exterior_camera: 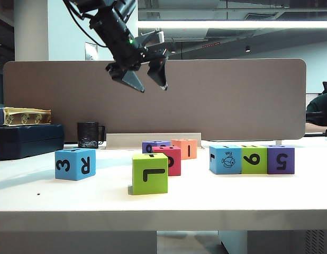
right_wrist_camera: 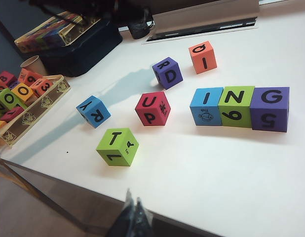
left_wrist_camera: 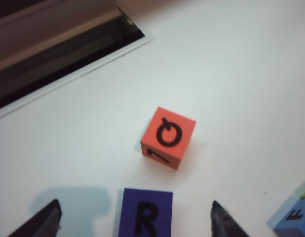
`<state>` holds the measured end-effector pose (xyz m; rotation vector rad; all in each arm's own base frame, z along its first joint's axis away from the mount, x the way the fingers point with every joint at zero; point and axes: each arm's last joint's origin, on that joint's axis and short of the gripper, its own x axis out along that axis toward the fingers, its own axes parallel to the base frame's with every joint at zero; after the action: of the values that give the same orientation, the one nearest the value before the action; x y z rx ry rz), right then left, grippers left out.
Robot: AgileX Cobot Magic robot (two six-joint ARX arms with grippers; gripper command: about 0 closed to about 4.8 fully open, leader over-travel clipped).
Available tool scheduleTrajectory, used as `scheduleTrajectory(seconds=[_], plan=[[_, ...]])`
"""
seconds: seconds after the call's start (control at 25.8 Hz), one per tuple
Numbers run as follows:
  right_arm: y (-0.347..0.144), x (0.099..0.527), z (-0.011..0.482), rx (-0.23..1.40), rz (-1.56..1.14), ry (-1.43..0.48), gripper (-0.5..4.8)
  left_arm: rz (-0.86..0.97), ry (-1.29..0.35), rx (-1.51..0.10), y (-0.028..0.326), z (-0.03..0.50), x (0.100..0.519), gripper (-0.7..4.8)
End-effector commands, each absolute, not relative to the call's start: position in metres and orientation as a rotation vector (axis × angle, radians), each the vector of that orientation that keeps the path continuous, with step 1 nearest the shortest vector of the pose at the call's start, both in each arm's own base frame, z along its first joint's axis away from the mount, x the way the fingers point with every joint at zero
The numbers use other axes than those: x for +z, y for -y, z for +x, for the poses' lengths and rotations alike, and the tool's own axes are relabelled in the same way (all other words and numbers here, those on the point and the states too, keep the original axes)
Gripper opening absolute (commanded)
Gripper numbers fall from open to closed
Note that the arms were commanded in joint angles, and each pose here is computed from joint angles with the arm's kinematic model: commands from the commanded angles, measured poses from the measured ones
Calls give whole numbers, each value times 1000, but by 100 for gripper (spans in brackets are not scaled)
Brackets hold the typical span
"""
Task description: Select the appropriate blocks from the scattered letter blocks on the table and arrange them in a row to spell out "TURING".
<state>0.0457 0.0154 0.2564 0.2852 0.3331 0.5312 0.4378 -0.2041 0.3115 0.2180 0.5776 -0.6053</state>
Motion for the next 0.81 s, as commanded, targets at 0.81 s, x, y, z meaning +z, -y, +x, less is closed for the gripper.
scheduleTrajectory(seconds=[0.81], plan=[[-15,257,45,533,287,-344,-1,271,-893,-618,219,474,245,382]])
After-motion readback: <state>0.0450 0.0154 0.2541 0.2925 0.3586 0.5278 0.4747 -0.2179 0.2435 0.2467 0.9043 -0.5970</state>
